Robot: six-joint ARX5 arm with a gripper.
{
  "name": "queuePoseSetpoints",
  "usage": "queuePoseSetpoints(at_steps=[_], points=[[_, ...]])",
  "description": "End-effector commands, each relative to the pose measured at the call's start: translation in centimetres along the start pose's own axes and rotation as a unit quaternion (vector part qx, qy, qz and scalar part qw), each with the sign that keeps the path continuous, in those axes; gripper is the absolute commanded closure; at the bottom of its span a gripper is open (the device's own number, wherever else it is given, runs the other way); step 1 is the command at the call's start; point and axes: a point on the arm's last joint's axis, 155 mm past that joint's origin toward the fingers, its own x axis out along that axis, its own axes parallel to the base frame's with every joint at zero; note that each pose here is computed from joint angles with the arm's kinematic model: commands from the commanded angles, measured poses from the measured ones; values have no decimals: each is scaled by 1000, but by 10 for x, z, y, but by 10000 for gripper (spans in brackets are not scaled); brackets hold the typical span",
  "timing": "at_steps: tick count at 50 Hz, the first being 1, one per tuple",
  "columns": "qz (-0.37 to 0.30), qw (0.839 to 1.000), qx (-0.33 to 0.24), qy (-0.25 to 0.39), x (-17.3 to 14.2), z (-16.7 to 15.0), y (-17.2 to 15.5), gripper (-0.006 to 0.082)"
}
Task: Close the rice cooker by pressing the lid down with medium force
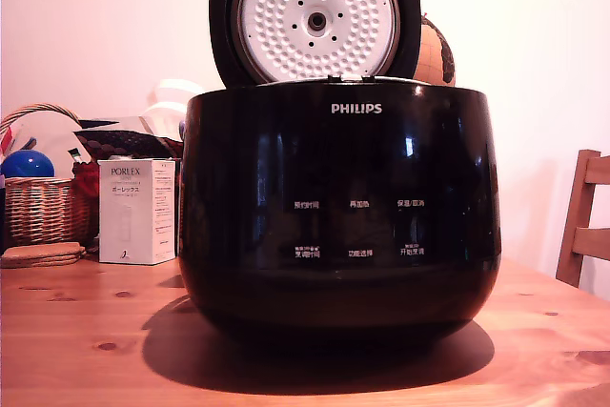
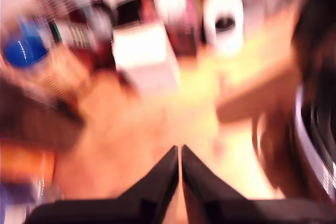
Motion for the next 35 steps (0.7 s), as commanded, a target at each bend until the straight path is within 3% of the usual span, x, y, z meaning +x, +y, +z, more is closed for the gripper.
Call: queuePoseSetpoints(at_steps=[1, 15, 35], points=[[-8, 999, -5, -36, 1, 19, -3, 786], [-105, 978, -2, -182, -4, 94, -36, 786], [-214, 950, 1, -227, 52, 133, -81, 786]])
